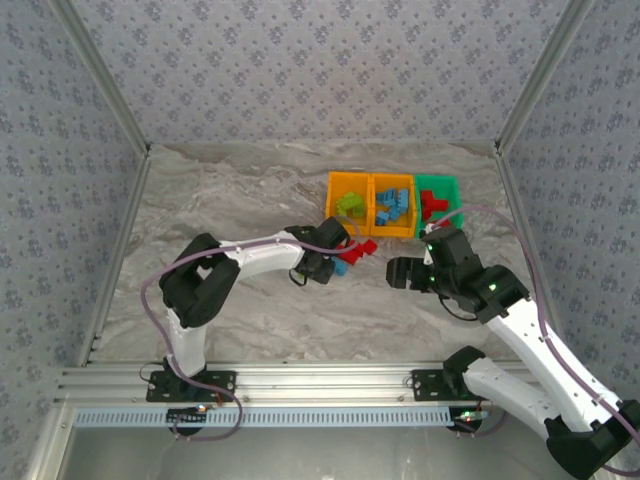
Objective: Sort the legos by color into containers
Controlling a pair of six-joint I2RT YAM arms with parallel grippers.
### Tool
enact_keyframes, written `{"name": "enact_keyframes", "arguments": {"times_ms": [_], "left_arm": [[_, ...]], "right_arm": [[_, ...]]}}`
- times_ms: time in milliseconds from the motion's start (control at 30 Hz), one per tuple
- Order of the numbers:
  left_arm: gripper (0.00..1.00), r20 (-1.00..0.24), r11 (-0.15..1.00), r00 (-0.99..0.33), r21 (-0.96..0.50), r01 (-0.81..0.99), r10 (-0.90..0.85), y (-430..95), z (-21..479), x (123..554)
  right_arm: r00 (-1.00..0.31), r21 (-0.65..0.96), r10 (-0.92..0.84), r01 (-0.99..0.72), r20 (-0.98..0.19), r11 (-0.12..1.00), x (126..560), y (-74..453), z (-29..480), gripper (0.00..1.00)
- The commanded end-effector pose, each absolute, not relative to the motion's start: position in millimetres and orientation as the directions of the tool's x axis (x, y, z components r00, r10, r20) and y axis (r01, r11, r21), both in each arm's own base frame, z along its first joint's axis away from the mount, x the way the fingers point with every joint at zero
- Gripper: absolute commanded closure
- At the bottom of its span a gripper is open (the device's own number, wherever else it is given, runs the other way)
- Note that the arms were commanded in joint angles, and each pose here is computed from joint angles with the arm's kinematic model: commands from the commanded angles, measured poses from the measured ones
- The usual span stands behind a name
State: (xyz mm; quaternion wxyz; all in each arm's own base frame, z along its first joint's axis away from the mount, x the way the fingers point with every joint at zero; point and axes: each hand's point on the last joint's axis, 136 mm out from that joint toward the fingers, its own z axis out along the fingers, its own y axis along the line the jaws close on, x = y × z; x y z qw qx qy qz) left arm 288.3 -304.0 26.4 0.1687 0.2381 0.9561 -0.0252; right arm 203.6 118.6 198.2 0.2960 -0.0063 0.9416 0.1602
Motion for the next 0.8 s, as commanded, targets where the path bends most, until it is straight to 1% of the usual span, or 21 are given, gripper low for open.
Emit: {"name": "enact_keyframes", "arguments": {"times_ms": [0,100,233,367,467,533,633,667,700,767], "left_arm": [[0.65,-0.351,0.889,-0.829,0.017,0.458,0.434,-308,32,295],[0.7,-0.378,0.892,-0.825,0.005,0.453,0.421,-306,47,293],[0.76,-0.457,0.894,-0.803,-0.036,0.446,0.383,-305,89,289],[0.78,-0.557,0.879,-0.749,-0.068,0.472,0.359,-312,142,282],[0.79,-0.64,0.845,-0.688,-0.111,0.522,0.341,-336,177,287],[0.78,-0.691,0.827,-0.649,-0.13,0.546,0.32,-361,200,302],[0.79,-0.742,0.832,-0.599,-0.102,0.545,0.301,-398,216,342],[0.79,-0.759,0.837,-0.581,-0.089,0.54,0.294,-410,217,358],[0.79,-0.757,0.845,-0.578,-0.067,0.531,0.303,-418,203,372],[0.8,-0.778,0.861,-0.562,-0.058,0.506,0.279,-436,197,405]], "right_arm": [[-0.828,0.322,0.082,-0.122,-0.554,0.939,202,125,200,0.11],[-0.839,0.391,0.052,-0.197,-0.541,0.899,196,144,203,0.1],[-0.836,0.455,0.066,-0.23,-0.545,0.86,196,157,213,0.1],[-0.801,0.496,0.107,-0.254,-0.589,0.83,198,160,237,0.1],[-0.766,0.475,0.153,-0.217,-0.625,0.853,203,148,252,0.1],[-0.724,0.444,0.204,-0.156,-0.659,0.882,206,131,259,0.1],[-0.661,0.425,0.265,-0.089,-0.702,0.901,207,109,268,0.09],[-0.649,0.439,0.29,-0.077,-0.703,0.895,206,106,271,0.09],[-0.646,0.447,0.301,-0.07,-0.702,0.892,203,104,272,0.09],[-0.644,0.45,0.309,-0.061,-0.7,0.891,199,100,273,0.09]]}}
